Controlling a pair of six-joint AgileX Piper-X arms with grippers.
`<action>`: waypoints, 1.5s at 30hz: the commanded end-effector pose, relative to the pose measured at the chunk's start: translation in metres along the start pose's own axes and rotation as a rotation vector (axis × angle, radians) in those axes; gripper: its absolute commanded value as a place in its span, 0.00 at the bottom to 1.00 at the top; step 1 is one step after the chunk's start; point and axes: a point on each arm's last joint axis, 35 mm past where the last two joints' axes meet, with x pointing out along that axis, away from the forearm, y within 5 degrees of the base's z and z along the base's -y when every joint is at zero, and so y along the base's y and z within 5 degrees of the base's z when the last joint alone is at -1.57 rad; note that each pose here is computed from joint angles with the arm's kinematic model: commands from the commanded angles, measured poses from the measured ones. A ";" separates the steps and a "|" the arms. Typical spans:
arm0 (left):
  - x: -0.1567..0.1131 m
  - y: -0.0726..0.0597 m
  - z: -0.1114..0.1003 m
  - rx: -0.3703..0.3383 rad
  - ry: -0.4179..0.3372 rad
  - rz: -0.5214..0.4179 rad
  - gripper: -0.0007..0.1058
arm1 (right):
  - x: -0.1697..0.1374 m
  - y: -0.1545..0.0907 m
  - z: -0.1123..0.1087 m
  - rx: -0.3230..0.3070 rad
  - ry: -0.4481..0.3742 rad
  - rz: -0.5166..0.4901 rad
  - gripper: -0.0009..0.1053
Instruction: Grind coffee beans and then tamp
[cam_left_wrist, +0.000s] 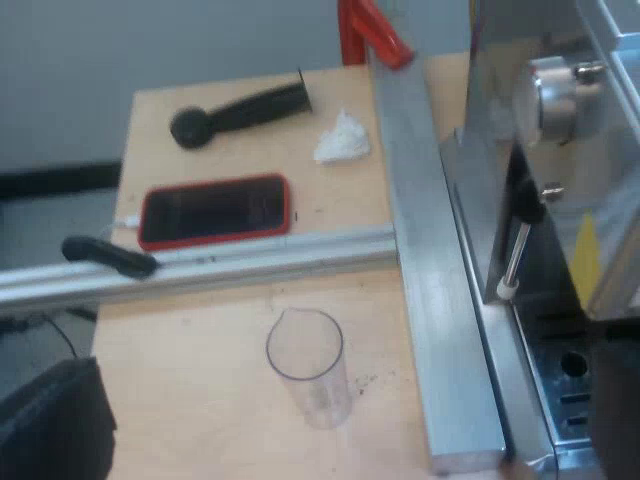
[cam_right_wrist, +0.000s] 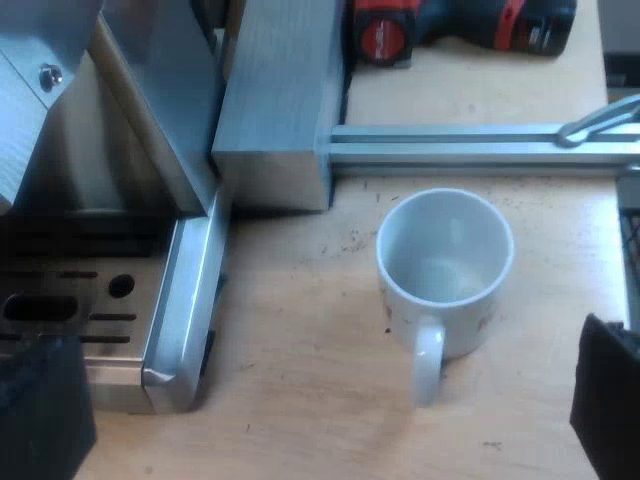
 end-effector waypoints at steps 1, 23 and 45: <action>-0.019 0.003 -0.006 0.002 -0.053 0.011 0.93 | -0.022 0.007 -0.001 -0.052 -0.073 -0.028 0.95; -0.070 0.033 -0.134 -0.016 -0.181 -0.014 0.93 | -0.047 0.049 -0.098 -0.066 -0.220 -0.080 0.61; -0.022 0.030 -0.159 -0.014 -0.185 -0.048 0.93 | -0.021 0.059 -0.138 -0.034 -0.132 0.027 0.59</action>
